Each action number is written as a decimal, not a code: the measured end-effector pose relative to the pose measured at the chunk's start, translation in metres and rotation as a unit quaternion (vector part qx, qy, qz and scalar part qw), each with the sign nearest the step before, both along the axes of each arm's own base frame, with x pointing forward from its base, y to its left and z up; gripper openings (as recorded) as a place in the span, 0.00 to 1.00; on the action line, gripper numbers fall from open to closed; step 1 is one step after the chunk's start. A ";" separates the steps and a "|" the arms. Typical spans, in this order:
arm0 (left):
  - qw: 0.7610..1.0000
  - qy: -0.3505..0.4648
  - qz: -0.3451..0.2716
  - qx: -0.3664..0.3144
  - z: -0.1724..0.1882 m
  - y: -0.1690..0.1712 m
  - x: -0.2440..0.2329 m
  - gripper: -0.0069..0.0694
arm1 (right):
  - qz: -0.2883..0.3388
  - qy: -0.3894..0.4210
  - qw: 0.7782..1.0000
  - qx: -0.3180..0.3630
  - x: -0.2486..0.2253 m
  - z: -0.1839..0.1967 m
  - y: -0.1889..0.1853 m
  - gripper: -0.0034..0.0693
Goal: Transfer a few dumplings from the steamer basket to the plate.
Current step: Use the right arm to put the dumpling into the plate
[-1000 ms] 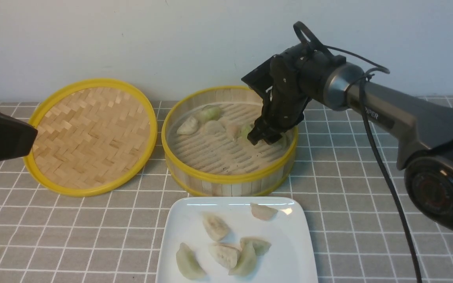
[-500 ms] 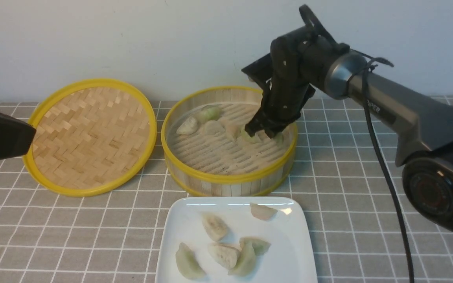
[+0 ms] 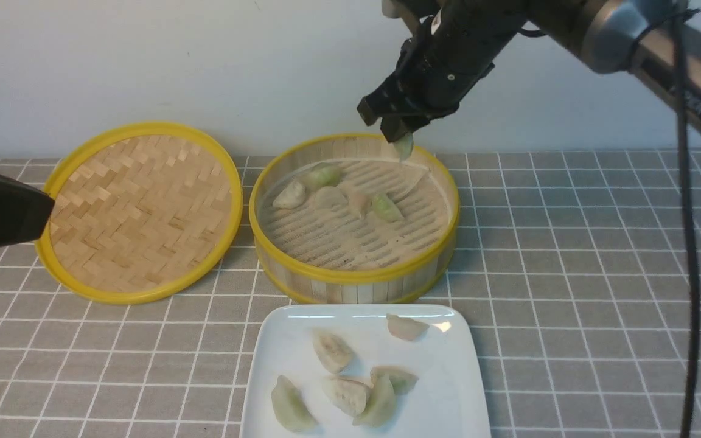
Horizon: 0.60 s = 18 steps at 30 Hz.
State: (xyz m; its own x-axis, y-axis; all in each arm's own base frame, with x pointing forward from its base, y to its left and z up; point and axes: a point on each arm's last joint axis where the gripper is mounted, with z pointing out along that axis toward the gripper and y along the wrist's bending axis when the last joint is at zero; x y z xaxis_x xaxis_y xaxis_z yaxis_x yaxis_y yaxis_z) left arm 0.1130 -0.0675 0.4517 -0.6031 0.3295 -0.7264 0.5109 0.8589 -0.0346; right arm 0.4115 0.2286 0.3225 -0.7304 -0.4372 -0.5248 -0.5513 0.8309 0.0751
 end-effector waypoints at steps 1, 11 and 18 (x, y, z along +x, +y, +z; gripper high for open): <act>1.000 0.000 0.000 0.000 0.000 0.000 0.000 0.08 | 0.012 0.012 1.000 -0.006 -0.013 -0.001 0.002 0.20; 1.000 0.027 0.000 0.014 -0.017 -0.002 0.004 0.08 | 0.078 0.126 0.987 -0.057 -0.080 -0.056 0.030 0.20; 0.999 0.034 -0.001 0.019 -0.022 -0.003 0.005 0.08 | 0.041 0.193 0.977 -0.075 -0.077 -0.107 0.037 0.23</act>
State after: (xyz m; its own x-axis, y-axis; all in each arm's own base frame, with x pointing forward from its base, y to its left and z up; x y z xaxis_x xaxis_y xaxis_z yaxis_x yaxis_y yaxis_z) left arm 0.1179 -0.0704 0.4299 -0.6497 0.3579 -0.6706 0.5109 0.8588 -0.0366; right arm 0.3348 0.2652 0.2158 -0.8207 -0.5535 -0.1419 -0.5710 0.8029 0.1711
